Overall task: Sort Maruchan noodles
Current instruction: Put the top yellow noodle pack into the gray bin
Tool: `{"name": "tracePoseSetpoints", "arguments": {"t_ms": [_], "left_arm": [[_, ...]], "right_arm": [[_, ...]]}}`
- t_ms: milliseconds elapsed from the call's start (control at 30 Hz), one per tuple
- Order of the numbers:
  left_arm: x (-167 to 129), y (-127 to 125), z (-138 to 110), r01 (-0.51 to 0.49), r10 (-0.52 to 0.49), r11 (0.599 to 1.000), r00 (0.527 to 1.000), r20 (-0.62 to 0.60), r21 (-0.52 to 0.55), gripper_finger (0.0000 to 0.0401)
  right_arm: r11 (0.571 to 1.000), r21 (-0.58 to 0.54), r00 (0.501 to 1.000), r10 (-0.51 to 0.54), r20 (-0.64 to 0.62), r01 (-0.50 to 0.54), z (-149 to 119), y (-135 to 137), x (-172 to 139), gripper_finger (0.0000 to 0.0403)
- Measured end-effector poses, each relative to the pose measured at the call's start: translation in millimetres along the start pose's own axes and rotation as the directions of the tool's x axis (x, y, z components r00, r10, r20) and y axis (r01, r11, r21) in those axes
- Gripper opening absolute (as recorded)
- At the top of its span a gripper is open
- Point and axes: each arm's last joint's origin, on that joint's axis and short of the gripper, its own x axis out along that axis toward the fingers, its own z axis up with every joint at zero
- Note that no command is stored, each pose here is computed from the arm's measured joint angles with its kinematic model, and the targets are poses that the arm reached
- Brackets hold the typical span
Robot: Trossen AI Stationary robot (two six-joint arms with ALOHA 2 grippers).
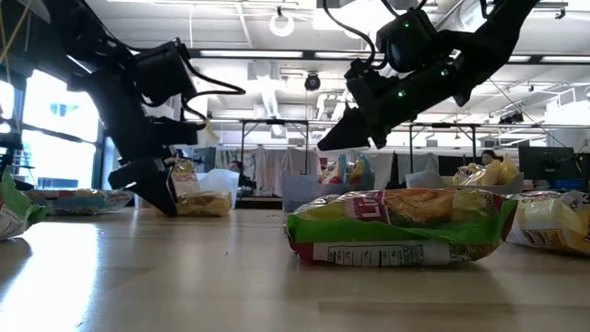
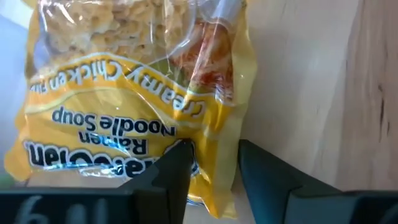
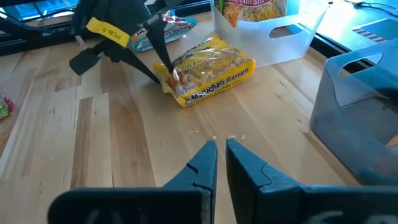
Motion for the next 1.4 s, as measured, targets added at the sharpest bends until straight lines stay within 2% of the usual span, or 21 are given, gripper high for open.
{"name": "tracePoseSetpoints", "arguments": {"t_ms": [133, 233, 333, 433, 533, 667, 733, 833, 1067, 1267, 1400], "left_arm": [[-2, -1, 7, 0.070, -0.070, 0.997, 0.998, -0.002, -0.012, 0.0064], [-5, -4, 15, 0.176, -0.176, 0.984, 0.984, 0.022, -0.025, 0.0013], [-9, -4, 26, 0.242, -0.240, 0.969, 0.969, 0.063, -0.044, 0.0010], [-13, -1, 41, 0.297, -0.284, 0.950, 0.950, 0.128, -0.094, 0.0004], [-17, 5, 57, 0.386, -0.344, 0.910, 0.907, 0.244, -0.152, 0.0002], [-22, 18, 77, 0.536, -0.410, 0.817, 0.799, 0.439, -0.212, 0.0001], [-24, 25, 84, 0.570, -0.392, 0.784, 0.761, 0.517, -0.244, 0.0001], [-28, 34, 93, 0.597, -0.343, 0.758, 0.706, 0.620, -0.261, 0.0000], [-43, 45, 110, 0.608, -0.194, 0.753, 0.572, 0.797, -0.253, 0.0000], [-54, 51, 118, 0.626, -0.106, 0.741, 0.464, 0.880, -0.241, 0.0000], [-59, 53, 120, 0.620, -0.058, 0.745, 0.426, 0.903, -0.245, 0.0000]], "right_arm": [[1.000, 0.000, 1.000, 0.014, 0.000, -0.014, 0, 0, 0, 0.0020], [1.000, -0.002, 1.000, 0.021, 0.001, -0.021, 0, 2, 0, 0.0022], [0.999, -0.015, 0.999, 0.036, 0.001, -0.036, 0, 7, -1, 0.0035], [0.999, -0.030, 0.999, 0.041, 0.016, -0.041, 0, 15, -2, 0.0066], [0.999, -0.027, 0.999, 0.031, 0.034, -0.030, 0, 24, -3, 0.0108], [1.000, 0.003, 0.998, -0.028, 0.061, 0.028, -2, 39, -7, 0.0169], [0.997, 0.042, 0.995, -0.072, 0.073, 0.069, -3, 47, -9, 0.0193], [0.986, 0.109, 0.986, -0.134, 0.095, 0.124, -5, 58, -13, 0.0219], [0.936, 0.245, 0.918, -0.311, 0.248, 0.251, 0, 71, -17, 0.0240], [0.910, 0.206, 0.846, -0.412, 0.337, 0.361, 8, 77, -5, 0.0241], [0.891, 0.151, 0.813, -0.452, 0.365, 0.428, 27, 85, 7, 0.0241]]}}
